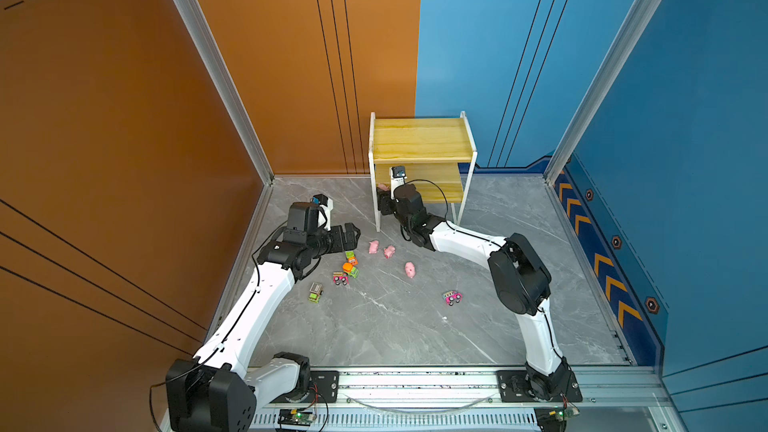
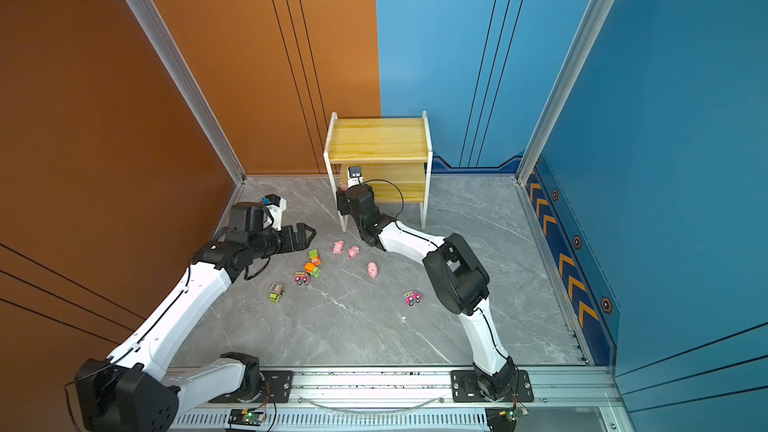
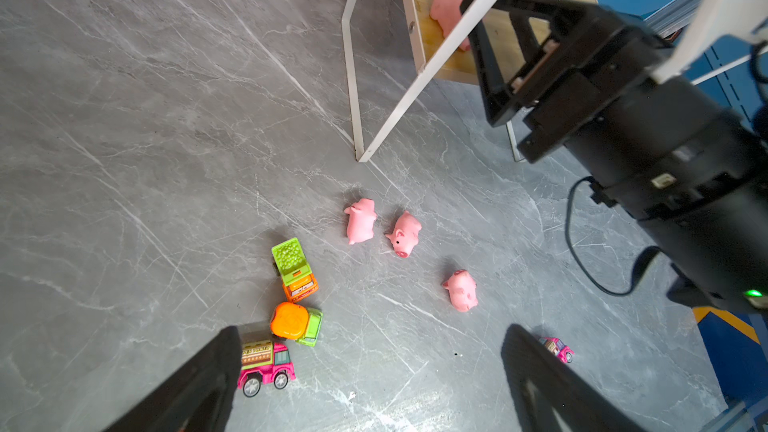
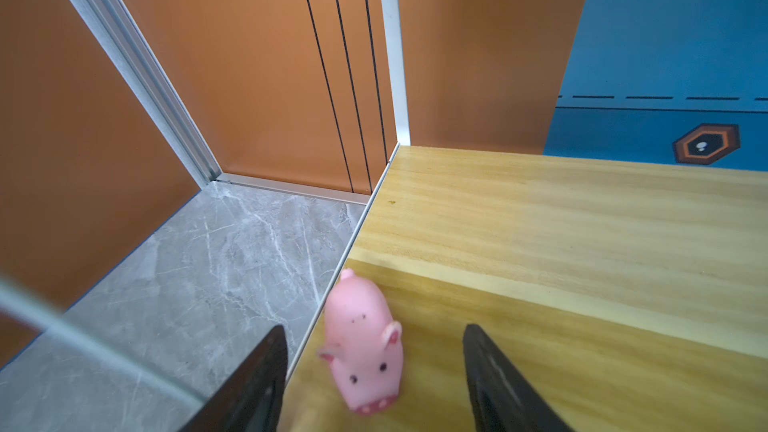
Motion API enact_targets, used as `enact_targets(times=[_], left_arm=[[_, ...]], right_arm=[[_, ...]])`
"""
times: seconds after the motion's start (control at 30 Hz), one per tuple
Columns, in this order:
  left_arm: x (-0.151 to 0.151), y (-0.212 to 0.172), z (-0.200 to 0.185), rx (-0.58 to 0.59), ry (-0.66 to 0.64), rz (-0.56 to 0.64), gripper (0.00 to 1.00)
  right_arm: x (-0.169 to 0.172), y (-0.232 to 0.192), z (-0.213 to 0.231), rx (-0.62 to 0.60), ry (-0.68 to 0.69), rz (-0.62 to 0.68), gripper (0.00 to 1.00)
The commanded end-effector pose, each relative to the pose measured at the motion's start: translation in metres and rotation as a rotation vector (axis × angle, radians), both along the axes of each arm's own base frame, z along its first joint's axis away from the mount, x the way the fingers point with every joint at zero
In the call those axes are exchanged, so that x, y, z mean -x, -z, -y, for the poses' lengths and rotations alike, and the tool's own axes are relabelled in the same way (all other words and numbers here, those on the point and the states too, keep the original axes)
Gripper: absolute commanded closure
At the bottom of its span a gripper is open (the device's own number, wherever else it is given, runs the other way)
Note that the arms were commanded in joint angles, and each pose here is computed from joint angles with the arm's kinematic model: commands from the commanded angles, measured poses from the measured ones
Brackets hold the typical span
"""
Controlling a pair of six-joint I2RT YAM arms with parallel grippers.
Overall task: Place and organize the plastic toys onto the shelf
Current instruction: 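Open the right gripper to release the pig onto the lower shelf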
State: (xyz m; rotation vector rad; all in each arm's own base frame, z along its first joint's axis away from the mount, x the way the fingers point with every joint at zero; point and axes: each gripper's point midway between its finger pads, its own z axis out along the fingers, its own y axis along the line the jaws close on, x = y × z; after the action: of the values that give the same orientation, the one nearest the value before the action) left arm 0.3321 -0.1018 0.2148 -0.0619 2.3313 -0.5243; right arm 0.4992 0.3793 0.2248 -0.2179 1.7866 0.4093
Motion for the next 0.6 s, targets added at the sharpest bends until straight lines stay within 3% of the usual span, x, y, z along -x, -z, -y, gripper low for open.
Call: enact_targets(times=[0.0, 0.3, 0.57], left_arm=[[0.001, 0.004, -0.002, 0.008, -0.006, -0.006, 0.01], [-0.001, 0.006, -0.005, 0.002, -0.016, -0.010, 0.01], [-0.002, 0.010, -0.004, 0.005, -0.018, -0.024, 0.01]], right_arm=[[0.018, -0.049, 0.008, -0.083, -0.065, 0.066, 0.29], [0.074, -0.036, 0.046, -0.080, -0.129, -0.022, 0.29], [0.129, 0.040, 0.078, 0.042, -0.169, -0.237, 0.32]])
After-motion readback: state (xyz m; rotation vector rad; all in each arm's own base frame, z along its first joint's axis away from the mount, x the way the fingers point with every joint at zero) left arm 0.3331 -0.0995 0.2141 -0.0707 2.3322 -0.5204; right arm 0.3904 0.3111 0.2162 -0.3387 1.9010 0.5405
